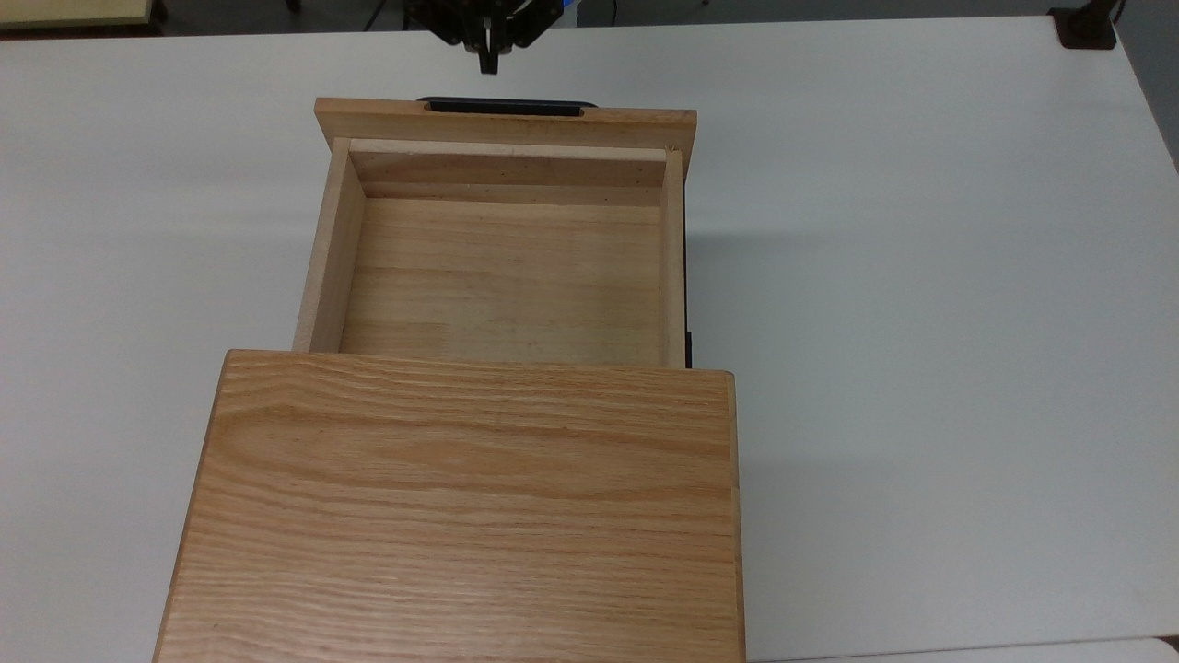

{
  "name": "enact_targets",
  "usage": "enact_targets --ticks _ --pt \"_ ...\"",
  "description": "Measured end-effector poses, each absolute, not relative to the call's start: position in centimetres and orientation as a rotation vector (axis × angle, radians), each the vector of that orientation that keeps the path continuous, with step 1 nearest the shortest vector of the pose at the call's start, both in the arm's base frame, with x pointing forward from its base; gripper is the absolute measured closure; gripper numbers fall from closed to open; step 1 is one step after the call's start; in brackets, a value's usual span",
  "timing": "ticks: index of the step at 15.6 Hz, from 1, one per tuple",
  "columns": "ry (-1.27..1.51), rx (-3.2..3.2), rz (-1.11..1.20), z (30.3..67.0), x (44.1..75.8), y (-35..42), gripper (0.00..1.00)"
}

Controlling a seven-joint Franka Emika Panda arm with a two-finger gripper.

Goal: Close the drawer by sliding it
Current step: 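Lower the gripper to the drawer front beside the black handle, then push the drawer front with the gripper into the cabinet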

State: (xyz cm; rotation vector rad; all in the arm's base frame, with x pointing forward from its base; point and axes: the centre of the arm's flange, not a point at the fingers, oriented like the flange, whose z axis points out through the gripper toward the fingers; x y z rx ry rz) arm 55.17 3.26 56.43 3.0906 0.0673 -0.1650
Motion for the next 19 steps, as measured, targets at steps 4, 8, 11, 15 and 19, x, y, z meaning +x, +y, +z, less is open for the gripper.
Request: enact_targets --ticks 4,8,11,15,19 --pt "-0.031 3.095 -0.094 55.0 56.1 3.5 0.99" --pt "-0.114 3.102 0.026 54.5 57.3 3.8 0.99" --pt "-0.162 3.108 0.173 54.7 58.6 3.8 1.00" --pt "-0.222 3.109 0.373 54.9 60.8 3.8 1.00" --pt "-0.292 3.103 0.546 54.7 63.8 3.7 1.00"
